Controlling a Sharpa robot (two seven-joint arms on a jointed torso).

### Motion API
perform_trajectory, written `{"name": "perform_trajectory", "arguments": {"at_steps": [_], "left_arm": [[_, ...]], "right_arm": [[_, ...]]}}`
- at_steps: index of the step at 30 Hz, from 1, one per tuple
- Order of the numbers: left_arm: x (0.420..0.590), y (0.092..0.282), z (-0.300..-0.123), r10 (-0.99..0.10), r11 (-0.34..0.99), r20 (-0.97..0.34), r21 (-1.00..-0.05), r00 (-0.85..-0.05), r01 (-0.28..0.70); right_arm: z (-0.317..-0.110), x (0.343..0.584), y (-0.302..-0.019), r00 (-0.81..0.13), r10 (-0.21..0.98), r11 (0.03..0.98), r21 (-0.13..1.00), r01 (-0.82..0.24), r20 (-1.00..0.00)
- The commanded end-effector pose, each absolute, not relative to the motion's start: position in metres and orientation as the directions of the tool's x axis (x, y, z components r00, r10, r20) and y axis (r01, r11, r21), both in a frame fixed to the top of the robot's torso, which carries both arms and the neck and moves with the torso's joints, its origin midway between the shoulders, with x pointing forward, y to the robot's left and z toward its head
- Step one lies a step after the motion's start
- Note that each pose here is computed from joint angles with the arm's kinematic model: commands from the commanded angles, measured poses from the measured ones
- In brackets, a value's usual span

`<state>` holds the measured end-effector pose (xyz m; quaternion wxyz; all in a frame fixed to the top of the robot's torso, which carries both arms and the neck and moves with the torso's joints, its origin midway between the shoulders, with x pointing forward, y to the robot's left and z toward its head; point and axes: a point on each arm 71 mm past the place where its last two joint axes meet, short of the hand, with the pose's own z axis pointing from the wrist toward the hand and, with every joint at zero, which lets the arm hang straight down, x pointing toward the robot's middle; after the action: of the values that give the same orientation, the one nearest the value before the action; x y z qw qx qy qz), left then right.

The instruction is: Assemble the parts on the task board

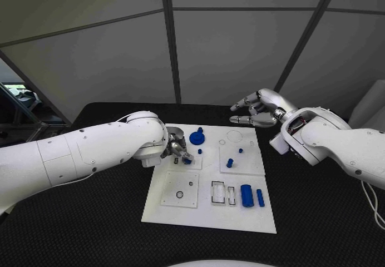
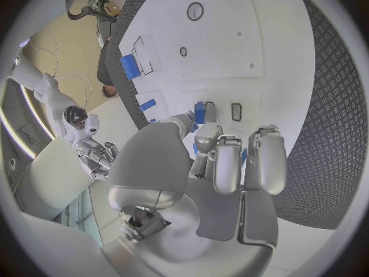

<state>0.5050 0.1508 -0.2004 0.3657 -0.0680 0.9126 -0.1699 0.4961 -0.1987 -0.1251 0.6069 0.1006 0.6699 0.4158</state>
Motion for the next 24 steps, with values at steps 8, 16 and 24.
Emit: {"name": "perform_trajectory", "arguments": {"at_steps": [8,16,24], "left_arm": [[0.503,0.162,-0.191,-0.402,0.881,-0.656,-0.468,-0.638,-0.073],[0.497,0.166,-0.192,-0.428,0.876,-0.701,-0.478,-0.571,-0.069],[0.491,0.163,-0.201,-0.417,0.888,-0.751,-0.458,-0.512,-0.05]], "right_arm": [[-0.125,0.497,-0.203,-0.248,0.631,0.641,0.674,-0.366,-0.735],[-0.125,0.498,-0.203,-0.25,0.629,0.643,0.673,-0.365,-0.736],[-0.126,0.498,-0.205,-0.256,0.634,0.639,0.681,-0.357,-0.73]]}}
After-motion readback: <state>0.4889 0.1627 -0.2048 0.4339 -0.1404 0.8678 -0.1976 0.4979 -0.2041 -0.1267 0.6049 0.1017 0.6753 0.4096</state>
